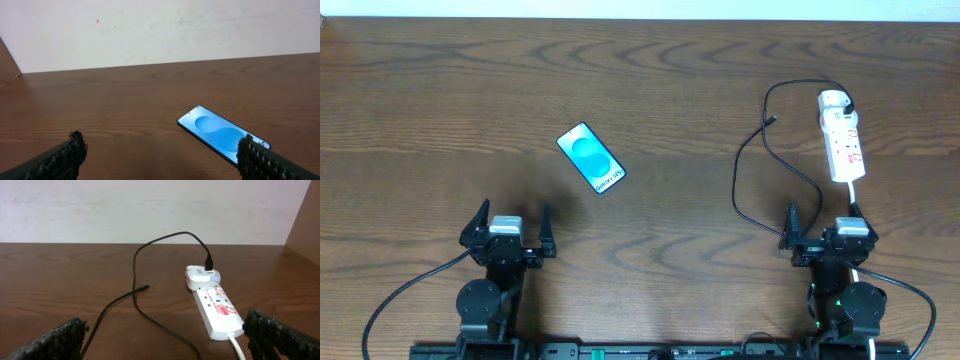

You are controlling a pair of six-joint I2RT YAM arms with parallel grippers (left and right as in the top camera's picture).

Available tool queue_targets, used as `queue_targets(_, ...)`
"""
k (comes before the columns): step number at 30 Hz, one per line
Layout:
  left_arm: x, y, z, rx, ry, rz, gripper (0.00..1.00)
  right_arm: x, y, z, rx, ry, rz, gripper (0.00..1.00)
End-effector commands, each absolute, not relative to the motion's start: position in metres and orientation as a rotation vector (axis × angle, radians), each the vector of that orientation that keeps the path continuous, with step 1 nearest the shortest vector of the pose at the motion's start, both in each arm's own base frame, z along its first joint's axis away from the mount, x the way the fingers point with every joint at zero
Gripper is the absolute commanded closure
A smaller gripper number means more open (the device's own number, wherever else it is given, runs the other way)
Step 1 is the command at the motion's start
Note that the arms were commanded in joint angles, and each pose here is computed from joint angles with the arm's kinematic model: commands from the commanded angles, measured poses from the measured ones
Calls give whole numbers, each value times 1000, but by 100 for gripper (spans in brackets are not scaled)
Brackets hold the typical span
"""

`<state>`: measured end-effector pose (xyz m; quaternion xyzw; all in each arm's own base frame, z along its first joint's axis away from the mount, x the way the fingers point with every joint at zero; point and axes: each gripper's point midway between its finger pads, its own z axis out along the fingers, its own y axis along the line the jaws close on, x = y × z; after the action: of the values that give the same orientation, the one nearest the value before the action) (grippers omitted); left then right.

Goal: Plug charger to phone and switch on socket

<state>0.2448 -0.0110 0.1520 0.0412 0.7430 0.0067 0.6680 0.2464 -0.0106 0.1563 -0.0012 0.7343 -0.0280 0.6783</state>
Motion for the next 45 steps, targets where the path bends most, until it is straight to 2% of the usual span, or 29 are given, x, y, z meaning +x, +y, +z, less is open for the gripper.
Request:
queue_targets(1,244,-13,138,116,1718,14,2,246,-13,156,18,1647,-64,1)
queue_targets(39,244,-13,138,116,1718,14,2,246,-13,156,18,1647,-64,1)
queue_targets(45,245,-14,149,114,1672,14,2,246,-13,156,18,1647,-64,1)
